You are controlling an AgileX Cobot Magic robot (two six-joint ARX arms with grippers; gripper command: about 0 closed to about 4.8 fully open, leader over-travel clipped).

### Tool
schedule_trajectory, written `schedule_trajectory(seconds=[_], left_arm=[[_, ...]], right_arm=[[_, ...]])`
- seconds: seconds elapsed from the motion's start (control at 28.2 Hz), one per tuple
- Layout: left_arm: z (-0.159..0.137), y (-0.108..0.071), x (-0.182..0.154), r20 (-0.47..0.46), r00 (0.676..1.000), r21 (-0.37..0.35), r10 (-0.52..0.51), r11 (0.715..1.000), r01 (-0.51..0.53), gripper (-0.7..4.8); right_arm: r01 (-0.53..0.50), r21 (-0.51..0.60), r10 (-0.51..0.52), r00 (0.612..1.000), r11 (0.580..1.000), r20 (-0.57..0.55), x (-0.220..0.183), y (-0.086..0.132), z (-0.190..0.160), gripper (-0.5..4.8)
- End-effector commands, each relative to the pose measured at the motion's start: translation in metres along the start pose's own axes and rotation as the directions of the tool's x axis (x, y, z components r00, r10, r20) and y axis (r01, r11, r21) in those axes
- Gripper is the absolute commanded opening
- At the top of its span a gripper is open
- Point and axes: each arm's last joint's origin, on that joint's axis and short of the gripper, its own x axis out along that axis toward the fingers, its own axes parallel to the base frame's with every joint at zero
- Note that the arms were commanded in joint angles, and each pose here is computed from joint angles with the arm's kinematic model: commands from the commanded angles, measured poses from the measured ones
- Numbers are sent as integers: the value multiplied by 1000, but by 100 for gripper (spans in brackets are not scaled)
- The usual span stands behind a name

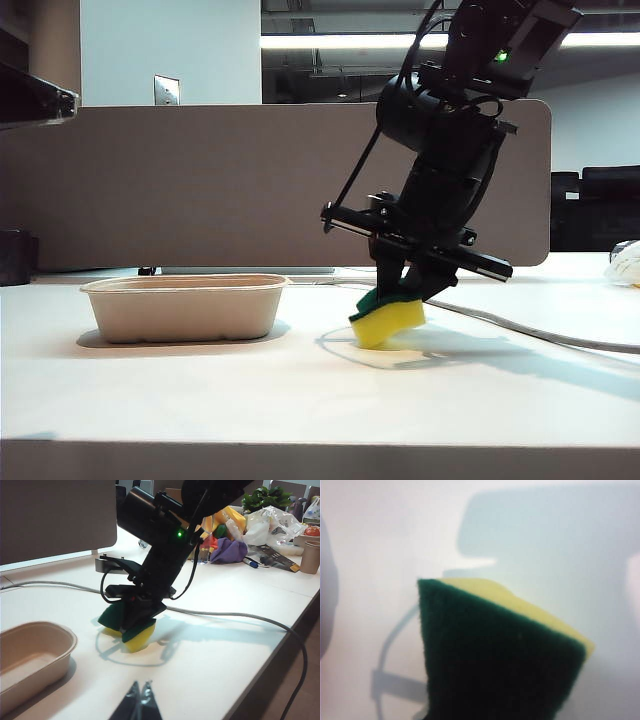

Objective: Pick up the cleaning sponge from the table and place it into the paper lunch box.

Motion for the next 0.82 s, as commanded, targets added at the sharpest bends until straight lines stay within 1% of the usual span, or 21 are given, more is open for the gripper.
schedule_trajectory(seconds=[0.04,0.07,0.11,0.14,0.21,0.28,0.36,0.43,0.53,0.57,0.6,0.64,0.67,0.71,0.75,0.78,0.82], left_arm=[[2,0,0,13,1000,2,1,1000,-1,-5],[2,1,0,14,1000,2,13,1000,-13,-6],[2,3,0,14,1000,3,25,1000,-25,-5],[2,7,-1,16,998,4,61,998,-61,-5],[2,17,-2,19,987,7,160,987,-160,-5],[3,25,-5,22,970,9,244,970,-244,-5],[3,29,-6,25,958,10,286,958,-286,-5],[3,33,-7,27,946,11,324,946,-324,-5],[3,39,-10,30,922,11,386,922,-386,-6],[3,40,-11,31,915,12,403,915,-404,-5],[3,41,-11,31,910,12,412,911,-413,-6],[3,41,-11,31,910,12,413,910,-414,-5],[3,41,-11,31,911,12,412,911,-413,-5],[3,41,-11,31,911,12,412,911,-413,-5],[3,41,-11,31,911,12,412,911,-413,-5],[3,41,-11,31,911,12,412,911,-413,-5],[3,41,-11,31,911,12,412,911,-413,-5]], right_arm=[[-66,-66,73,992,996,106,-33,23,17,-5],[-109,-100,125,979,989,163,-48,37,25,-5],[-142,-132,165,969,981,186,-59,48,31,-5],[-158,-161,189,961,974,200,-69,60,36,-5],[-159,-273,217,955,949,200,-78,87,36,-5],[-180,-316,251,947,931,201,-75,107,36,-5],[-230,-332,303,934,915,188,-66,118,37,-5],[-256,-328,325,929,909,176,-50,123,35,-5],[-294,-331,359,921,897,154,-34,125,35,-5],[-324,-334,385,913,885,133,-28,128,33,-5],[-343,-324,398,910,882,120,-25,129,33,-5],[-349,-325,401,910,879,107,-20,130,32,20],[-348,-325,400,910,879,106,-20,130,32,77],[-341,-323,393,913,883,109,-18,130,32,191],[-340,-323,391,914,883,107,-17,130,32,246],[-337,-320,385,917,886,101,-16,129,31,266],[-335,-318,383,919,887,98,-16,128,31,266]])
